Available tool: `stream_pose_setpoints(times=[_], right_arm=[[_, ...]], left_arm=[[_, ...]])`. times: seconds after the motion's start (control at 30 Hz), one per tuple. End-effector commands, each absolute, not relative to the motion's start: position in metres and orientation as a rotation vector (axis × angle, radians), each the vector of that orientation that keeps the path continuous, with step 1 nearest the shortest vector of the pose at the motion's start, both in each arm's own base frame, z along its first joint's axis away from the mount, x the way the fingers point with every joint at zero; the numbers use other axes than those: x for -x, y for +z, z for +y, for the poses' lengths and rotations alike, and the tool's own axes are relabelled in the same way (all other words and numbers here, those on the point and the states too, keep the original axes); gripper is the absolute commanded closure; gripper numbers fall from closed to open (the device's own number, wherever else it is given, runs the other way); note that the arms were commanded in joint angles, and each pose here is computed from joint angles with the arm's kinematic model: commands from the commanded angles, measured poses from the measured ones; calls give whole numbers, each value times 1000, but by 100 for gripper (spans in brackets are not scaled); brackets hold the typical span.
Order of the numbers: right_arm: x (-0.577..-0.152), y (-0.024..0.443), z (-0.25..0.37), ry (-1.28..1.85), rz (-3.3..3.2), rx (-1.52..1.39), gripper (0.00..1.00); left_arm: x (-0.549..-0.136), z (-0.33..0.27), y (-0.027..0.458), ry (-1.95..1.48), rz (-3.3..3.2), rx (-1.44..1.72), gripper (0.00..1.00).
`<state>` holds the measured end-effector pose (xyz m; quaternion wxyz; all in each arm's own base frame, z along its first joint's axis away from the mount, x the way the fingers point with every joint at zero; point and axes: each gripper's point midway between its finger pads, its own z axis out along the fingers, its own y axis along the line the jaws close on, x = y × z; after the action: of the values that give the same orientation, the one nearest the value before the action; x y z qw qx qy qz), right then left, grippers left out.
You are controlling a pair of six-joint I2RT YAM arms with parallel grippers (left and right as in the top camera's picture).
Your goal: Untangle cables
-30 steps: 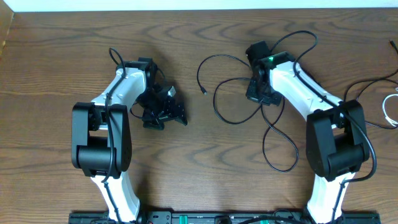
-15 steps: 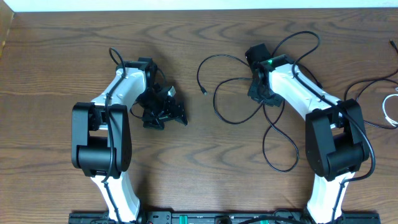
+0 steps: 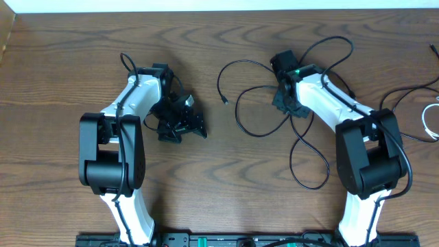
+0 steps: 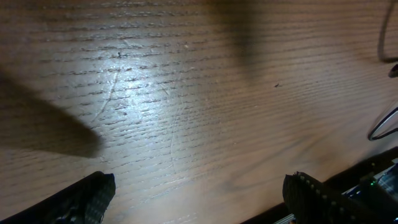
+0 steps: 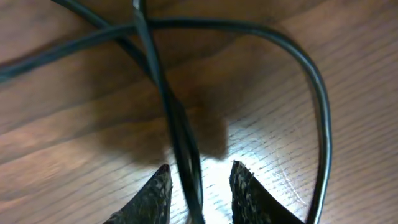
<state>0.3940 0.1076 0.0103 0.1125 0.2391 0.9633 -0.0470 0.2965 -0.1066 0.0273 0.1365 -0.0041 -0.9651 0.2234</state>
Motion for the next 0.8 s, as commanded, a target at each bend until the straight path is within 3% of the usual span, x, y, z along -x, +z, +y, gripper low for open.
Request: stream_pose_setpoints(times=[0.0, 0.1, 0.27, 0.4, 0.77], right_arm=[[-391, 0, 101, -179, 2812, -741, 71], [-394, -1, 100, -168, 2800, -750, 73], [-396, -1, 99, -155, 2794, -756, 89], [-394, -3, 104, -122, 2810, -768, 93], [-370, -24, 99, -139, 2840, -878, 94]], left_arm=[[-296, -109, 28, 666, -2782, 6, 9], [-297, -109, 28, 667, -2784, 7, 9], [-299, -108, 27, 665, -2795, 11, 9], [-303, -101, 23, 602, -2830, 25, 9], [-332, -45, 2, 47, -3020, -72, 9]])
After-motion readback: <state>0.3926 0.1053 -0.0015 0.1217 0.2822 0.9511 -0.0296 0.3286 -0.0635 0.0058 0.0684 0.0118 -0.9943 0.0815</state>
